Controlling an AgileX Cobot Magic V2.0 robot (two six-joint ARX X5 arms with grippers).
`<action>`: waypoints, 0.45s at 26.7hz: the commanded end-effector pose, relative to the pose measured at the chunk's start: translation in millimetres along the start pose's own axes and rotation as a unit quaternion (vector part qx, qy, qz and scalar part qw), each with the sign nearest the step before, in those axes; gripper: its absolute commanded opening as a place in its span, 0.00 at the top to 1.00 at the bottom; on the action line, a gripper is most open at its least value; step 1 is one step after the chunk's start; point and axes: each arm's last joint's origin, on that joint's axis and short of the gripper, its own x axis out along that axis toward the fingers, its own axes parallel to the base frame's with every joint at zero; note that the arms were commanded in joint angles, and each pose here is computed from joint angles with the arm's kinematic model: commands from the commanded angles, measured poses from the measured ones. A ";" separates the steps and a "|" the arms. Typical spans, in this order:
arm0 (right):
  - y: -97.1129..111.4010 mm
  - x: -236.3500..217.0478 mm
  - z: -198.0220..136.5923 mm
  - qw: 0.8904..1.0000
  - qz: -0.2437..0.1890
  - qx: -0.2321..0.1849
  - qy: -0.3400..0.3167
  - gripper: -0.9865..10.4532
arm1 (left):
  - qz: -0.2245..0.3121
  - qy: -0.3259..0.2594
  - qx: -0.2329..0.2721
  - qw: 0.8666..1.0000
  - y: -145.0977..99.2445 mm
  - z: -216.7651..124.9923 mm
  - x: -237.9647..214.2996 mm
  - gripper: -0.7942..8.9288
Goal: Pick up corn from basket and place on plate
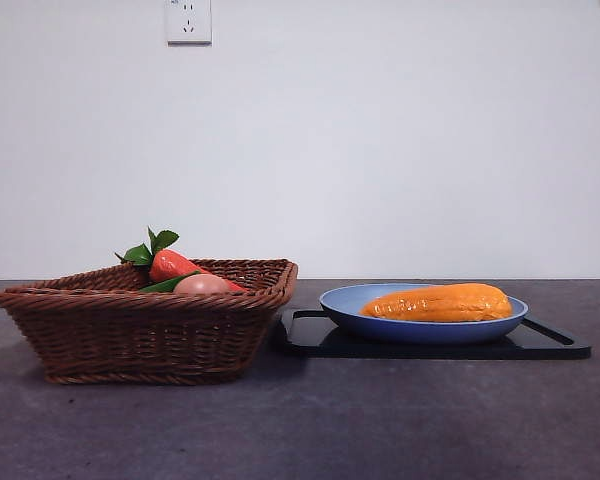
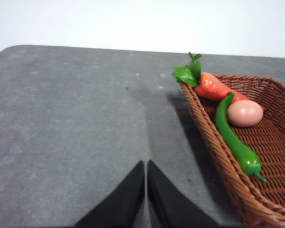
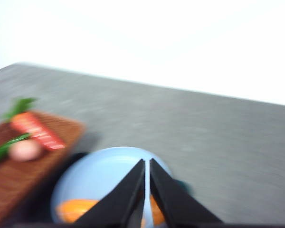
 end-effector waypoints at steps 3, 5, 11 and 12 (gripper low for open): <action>-4.0 -20.8 -40.5 0.996 -0.065 -0.009 -0.054 0.91 | 0.001 0.010 -0.003 1.000 1.0 -8.6 2.6 0.91; -4.2 -24.8 -56.1 0.994 -0.083 -0.017 -0.068 0.91 | 0.001 0.010 -0.003 1.000 1.0 -8.6 2.6 0.91; -2.2 -28.8 -95.1 0.991 -0.094 -0.029 -0.090 0.91 | 0.001 0.010 -0.003 1.000 1.0 -8.6 2.6 0.91; -2.1 -28.6 -100.1 0.991 -0.094 -0.031 -0.089 0.91 | 0.001 0.010 -0.003 1.000 1.0 -8.6 2.6 0.91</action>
